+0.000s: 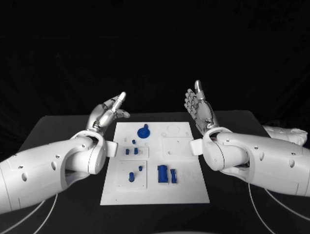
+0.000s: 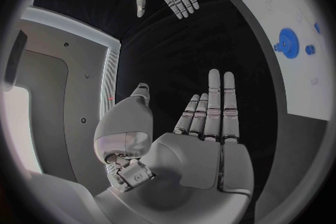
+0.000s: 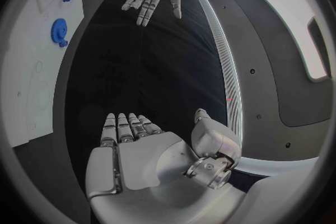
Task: Assemble the parts on the task board
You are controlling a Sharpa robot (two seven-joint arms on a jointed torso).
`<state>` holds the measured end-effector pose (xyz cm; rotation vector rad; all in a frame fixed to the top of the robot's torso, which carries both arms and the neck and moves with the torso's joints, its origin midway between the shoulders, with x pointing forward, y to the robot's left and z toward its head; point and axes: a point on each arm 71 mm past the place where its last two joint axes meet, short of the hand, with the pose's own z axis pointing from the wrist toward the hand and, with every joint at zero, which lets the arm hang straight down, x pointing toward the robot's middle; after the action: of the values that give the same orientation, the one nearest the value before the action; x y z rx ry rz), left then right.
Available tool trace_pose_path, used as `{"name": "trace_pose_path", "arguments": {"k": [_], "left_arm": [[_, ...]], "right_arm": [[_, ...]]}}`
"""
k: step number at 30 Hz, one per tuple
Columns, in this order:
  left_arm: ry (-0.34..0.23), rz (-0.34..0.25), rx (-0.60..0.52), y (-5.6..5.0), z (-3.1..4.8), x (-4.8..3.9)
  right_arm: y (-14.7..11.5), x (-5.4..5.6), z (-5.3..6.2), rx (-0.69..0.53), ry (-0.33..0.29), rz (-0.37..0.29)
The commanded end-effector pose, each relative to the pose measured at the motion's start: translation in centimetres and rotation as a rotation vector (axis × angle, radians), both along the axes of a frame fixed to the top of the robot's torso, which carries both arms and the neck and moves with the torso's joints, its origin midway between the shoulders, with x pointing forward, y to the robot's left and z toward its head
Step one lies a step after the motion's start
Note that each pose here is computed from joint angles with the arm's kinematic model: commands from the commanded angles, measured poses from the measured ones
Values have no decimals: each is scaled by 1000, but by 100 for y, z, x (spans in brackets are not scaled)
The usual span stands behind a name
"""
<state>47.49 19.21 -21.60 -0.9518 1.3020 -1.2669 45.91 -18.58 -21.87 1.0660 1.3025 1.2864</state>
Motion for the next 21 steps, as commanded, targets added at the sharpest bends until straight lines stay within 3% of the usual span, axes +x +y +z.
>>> {"name": "trace_pose_path", "arguments": {"k": [1, 7, 21], "left_arm": [[76, 115, -104, 26, -53, -69], [110, 138, -146, 3, -82, -131], [110, 138, -146, 3, -82, -131]], "right_arm": [[-64, 21, -46, 57, 40, -107], [-67, 27, -55, 67, 46, -120], [-67, 27, -55, 67, 46, -120]]}}
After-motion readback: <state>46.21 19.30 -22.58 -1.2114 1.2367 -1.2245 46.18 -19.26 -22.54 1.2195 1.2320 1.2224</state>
